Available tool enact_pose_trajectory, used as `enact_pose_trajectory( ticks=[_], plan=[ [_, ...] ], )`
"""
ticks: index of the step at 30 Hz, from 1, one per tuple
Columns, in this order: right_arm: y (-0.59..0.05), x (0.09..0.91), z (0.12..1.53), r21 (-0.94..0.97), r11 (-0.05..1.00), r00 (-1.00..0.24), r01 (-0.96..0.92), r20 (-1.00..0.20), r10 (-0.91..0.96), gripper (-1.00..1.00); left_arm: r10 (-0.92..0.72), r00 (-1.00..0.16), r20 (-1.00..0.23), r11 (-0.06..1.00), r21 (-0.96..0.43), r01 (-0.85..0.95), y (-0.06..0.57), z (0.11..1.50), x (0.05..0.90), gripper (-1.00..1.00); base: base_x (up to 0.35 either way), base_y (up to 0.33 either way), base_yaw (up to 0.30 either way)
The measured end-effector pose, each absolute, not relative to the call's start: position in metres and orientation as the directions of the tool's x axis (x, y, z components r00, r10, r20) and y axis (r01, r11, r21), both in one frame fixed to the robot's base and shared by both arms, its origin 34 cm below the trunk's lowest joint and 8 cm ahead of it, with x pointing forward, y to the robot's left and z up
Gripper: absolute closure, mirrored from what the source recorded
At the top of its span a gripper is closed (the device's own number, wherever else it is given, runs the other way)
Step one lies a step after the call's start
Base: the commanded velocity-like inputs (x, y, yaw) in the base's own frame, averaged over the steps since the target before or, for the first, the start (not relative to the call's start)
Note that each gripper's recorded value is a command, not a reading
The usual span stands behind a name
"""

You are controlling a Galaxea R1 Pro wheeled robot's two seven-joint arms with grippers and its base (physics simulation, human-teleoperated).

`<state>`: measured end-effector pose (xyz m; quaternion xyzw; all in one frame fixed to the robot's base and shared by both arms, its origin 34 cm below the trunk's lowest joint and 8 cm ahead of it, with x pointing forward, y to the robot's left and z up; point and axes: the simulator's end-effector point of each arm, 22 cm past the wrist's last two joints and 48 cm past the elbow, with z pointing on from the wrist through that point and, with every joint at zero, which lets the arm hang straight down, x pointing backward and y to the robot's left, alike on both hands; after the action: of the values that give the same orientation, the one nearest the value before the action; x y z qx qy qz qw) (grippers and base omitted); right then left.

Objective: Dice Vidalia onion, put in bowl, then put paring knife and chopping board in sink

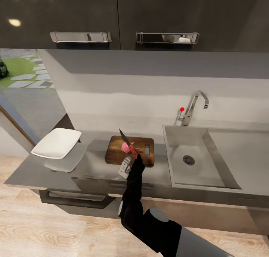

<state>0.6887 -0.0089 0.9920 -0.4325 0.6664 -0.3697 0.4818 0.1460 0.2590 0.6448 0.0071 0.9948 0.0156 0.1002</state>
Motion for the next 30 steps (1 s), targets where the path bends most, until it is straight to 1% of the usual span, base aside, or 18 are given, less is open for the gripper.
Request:
enact_pose_trajectory(
  ticks=[30],
  plan=[
    [-0.0119,0.6887,0.9866,-0.912,0.341,-0.167,-0.226,-0.309,-0.936,1.00,0.017,-0.980,-0.198,0.999,0.032,0.011,0.2590,0.6447,0.1453,-1.00,0.000,0.000,0.000]
  ],
)
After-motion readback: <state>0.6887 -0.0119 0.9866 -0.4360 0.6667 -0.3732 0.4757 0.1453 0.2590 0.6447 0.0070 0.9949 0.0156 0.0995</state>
